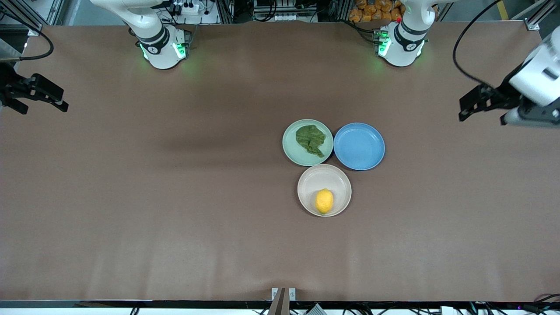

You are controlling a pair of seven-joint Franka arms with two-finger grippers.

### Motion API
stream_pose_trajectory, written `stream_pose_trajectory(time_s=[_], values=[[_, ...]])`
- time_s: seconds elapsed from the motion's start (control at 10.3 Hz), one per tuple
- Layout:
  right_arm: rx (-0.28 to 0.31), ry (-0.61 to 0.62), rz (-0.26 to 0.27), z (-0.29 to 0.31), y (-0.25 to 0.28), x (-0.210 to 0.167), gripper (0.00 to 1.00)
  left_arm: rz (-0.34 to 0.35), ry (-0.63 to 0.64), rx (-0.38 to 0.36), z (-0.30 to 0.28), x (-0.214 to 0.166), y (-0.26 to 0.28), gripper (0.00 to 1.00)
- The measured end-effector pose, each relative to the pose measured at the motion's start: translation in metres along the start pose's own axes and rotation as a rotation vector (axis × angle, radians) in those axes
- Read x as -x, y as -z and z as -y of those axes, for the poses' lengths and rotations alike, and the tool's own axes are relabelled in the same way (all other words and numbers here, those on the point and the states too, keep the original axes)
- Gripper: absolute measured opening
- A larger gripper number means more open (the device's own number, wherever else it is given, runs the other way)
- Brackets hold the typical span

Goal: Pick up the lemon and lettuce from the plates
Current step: 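Move the left gripper to the lemon while the right gripper reaches the lettuce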

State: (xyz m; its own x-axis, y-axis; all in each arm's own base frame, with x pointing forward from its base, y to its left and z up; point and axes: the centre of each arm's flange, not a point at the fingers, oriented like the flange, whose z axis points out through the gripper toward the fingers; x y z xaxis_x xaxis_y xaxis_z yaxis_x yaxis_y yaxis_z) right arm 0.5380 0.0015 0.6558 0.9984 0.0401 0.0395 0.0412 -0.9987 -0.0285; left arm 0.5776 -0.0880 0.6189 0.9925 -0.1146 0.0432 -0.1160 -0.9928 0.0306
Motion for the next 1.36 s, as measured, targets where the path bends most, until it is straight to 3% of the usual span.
stream_pose_trajectory(time_s=[0.49,0.88,1.17,1.36], values=[[-0.012,0.035,0.015,0.049,-0.013,-0.004,1.0,0.007,0.084,0.068,-0.103,-0.064,-0.137,1.0],[-0.028,-0.037,0.02,0.238,-0.094,-0.016,1.0,0.027,0.111,0.104,-0.182,-0.079,-0.239,1.0],[-0.074,-0.153,-0.013,0.378,-0.167,0.007,1.0,0.024,0.118,0.127,-0.216,-0.082,-0.288,1.0],[-0.073,-0.221,-0.035,0.452,-0.225,0.034,1.0,0.013,0.106,0.142,-0.235,-0.081,-0.317,1.0]])
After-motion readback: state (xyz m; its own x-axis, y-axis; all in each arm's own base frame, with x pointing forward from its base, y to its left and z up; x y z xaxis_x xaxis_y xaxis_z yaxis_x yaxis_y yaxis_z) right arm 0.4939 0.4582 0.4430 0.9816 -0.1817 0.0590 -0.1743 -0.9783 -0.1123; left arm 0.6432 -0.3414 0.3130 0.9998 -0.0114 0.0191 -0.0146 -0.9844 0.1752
